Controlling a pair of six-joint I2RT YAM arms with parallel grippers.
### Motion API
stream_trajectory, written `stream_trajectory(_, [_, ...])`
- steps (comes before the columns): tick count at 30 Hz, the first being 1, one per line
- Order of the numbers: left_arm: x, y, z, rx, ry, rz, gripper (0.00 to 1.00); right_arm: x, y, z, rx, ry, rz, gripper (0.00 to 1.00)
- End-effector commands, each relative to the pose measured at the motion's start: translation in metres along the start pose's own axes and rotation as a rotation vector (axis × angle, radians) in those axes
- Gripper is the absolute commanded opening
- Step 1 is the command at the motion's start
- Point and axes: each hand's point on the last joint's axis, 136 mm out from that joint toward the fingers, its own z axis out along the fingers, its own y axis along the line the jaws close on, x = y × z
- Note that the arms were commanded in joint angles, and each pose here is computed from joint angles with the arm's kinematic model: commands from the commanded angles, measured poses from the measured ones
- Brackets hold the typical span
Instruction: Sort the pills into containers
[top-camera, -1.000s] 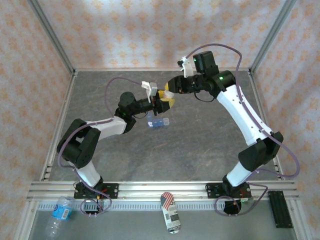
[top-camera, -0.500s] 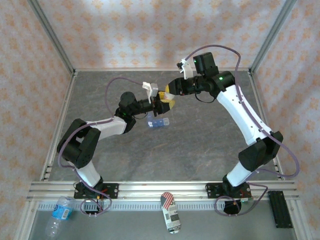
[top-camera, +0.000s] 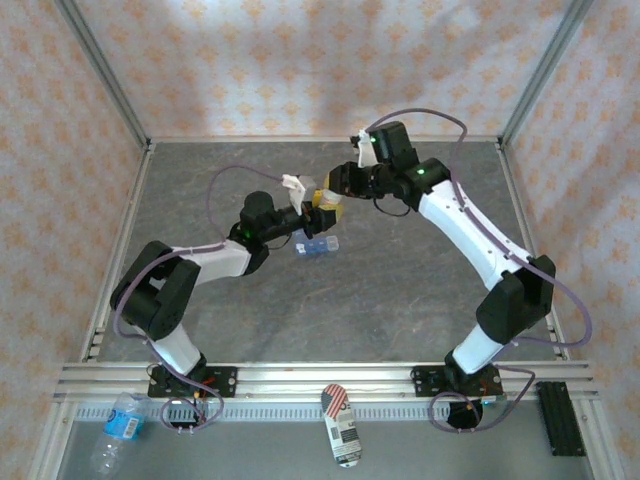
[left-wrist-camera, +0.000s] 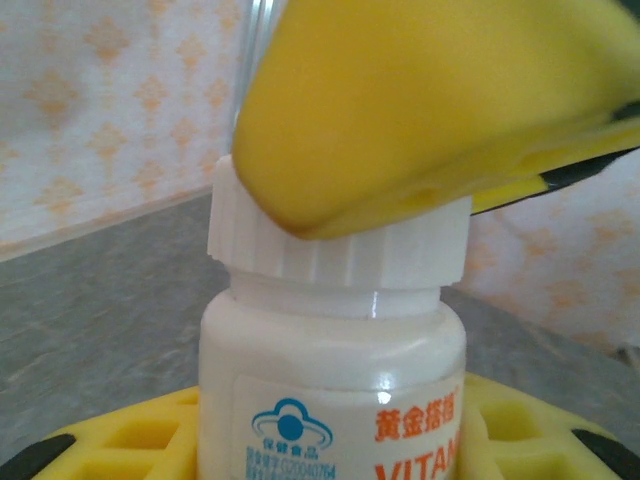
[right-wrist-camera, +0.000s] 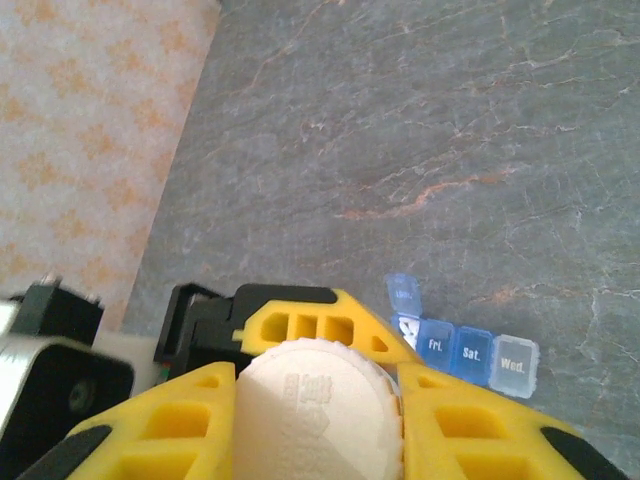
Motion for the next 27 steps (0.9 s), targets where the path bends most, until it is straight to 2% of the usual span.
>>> stream_trajectory(1, [-0.083, -0.012, -0.013, -0.132, -0.249, 0.252, 0.00, 0.028, -0.020, 0.019, 0.094, 0.057, 0.139, 0.18])
stream_trajectory(5, [-0.086, -0.014, -0.014, -0.181, -0.279, 0.282, 0.00, 0.022, -0.019, 0.021, 0.083, 0.012, 0.181, 0.19])
stream_trajectory(16, [-0.084, -0.013, -0.010, -0.180, -0.280, 0.264, 0.00, 0.016, -0.015, 0.017, 0.084, 0.001, 0.172, 0.22])
stream_trajectory(24, [-0.090, -0.016, -0.010, -0.166, -0.292, 0.268, 0.00, 0.029, -0.008, 0.022, 0.040, 0.087, 0.051, 0.21])
stream_trajectory(27, [-0.094, -0.017, -0.009, -0.164, -0.304, 0.253, 0.00, 0.035, -0.014, 0.025, 0.058, 0.103, 0.066, 0.21])
